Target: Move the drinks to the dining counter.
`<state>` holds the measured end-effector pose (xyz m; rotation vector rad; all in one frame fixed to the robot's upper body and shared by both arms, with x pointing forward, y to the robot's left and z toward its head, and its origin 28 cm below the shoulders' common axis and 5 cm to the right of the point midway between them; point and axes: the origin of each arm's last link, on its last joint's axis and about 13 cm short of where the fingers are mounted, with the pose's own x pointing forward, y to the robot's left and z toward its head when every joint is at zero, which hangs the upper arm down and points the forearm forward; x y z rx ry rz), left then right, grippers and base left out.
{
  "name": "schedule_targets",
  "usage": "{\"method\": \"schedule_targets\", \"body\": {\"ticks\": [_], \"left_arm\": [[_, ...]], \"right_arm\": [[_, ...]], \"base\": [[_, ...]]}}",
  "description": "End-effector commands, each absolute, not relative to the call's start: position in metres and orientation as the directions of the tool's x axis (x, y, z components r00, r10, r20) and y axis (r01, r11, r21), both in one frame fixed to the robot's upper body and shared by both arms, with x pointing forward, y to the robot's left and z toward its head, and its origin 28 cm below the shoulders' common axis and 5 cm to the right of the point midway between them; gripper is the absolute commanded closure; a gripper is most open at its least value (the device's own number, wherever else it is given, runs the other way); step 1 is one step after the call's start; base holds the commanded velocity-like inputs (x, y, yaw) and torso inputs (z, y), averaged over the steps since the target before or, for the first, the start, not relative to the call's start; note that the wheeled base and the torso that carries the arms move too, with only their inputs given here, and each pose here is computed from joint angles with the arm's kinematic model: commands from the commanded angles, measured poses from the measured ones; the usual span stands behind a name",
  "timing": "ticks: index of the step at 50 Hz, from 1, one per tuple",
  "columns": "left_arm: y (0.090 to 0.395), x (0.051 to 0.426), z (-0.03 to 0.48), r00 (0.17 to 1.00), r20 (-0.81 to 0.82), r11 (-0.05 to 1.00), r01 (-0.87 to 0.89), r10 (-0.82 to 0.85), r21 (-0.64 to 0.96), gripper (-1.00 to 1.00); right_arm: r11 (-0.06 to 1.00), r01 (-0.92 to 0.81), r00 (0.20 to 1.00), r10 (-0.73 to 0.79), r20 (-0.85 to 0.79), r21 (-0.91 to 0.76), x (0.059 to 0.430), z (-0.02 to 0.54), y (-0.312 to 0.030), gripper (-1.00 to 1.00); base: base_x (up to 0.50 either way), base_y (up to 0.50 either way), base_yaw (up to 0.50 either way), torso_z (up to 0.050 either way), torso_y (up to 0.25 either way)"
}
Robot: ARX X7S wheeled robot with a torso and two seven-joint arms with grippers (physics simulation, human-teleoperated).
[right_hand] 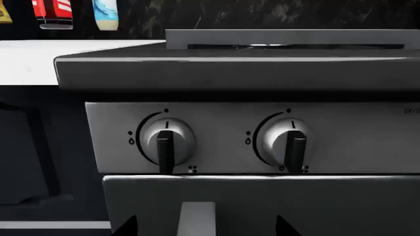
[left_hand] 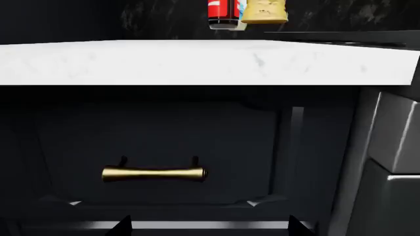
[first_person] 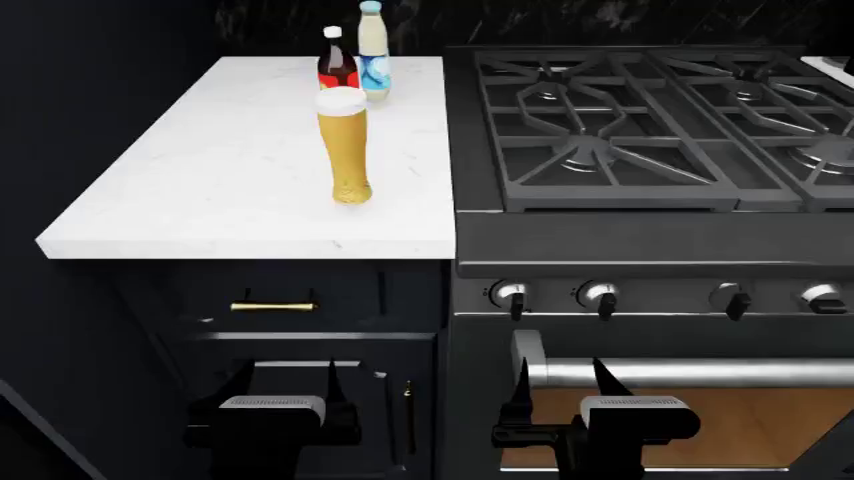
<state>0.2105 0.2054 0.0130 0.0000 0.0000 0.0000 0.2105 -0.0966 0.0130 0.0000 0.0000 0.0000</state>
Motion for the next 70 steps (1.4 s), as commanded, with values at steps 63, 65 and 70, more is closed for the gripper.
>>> {"method": "schedule_targets", "body": {"ticks": [63, 65, 70], "left_arm": [[0.204, 0.208, 0.014, 0.999, -0.003, 0.999, 0.034, -0.034, 0.038, -1.00], [0.204, 0.206, 0.018, 0.999, 0.000, 0.998, 0.050, -0.050, 0.040, -1.00], [0.207, 0.195, 0.052, 0.997, 0.039, 0.995, 0.067, -0.070, 0.073, -1.00]], "right_arm": [[0.996, -0.040, 0.999, 0.041, -0.017, 0.075, 0.207, 0.018, -0.095, -1.00], [0.998, -0.043, 0.999, 0.044, -0.024, 0.045, 0.202, 0.029, -0.093, -1.00], [0.999, -0.016, 0.999, 0.015, 0.033, 0.032, 0.196, 0.066, -0.094, -1.00]], "base": [[0.00, 0.14, 0.00, 0.000, 0.000], [0.00, 0.00, 0.00, 0.000, 0.000], [0.00, 0.00, 0.00, 0.000, 0.000]]}}
